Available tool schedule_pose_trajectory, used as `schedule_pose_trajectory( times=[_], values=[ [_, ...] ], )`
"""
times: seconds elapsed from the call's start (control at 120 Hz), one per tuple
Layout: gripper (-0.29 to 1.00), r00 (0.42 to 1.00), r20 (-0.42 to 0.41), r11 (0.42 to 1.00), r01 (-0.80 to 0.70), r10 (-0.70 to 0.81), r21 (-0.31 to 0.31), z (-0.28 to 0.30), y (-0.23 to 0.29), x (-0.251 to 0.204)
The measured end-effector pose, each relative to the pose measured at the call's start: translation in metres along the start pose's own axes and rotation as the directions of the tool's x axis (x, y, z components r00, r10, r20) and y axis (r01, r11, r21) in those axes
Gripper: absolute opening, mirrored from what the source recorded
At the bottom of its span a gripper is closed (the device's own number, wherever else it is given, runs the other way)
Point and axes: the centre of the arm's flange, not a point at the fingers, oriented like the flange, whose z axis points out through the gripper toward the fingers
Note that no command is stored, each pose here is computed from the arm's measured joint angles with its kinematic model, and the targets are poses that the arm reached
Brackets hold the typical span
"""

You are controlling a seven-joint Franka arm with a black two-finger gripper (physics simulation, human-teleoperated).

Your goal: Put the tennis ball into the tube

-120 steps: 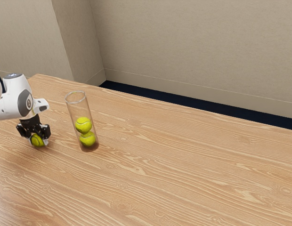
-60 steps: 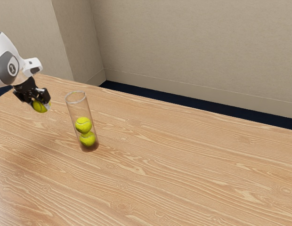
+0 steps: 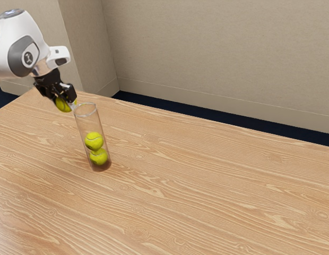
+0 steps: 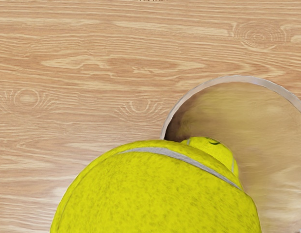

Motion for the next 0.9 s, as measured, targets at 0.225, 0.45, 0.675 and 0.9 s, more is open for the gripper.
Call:
schedule_pose_trajectory(
  times=[0.225, 0.45, 0.675, 0.9],
  values=[
    [0.40, 0.997, 0.015, 0.995, -0.079, 0.078, 0.061, -0.007, 0.032, 0.011],
    [0.52, 0.993, 0.012, 0.992, -0.114, 0.114, 0.057, -0.006, 0.063, 0.018],
    [0.64, 0.991, 0.019, 0.990, -0.133, 0.132, 0.045, -0.008, 0.083, 0.018],
    [0.68, 0.993, 0.005, 0.992, -0.121, 0.121, 0.022, -0.096, 0.092, 0.048]
  ],
)
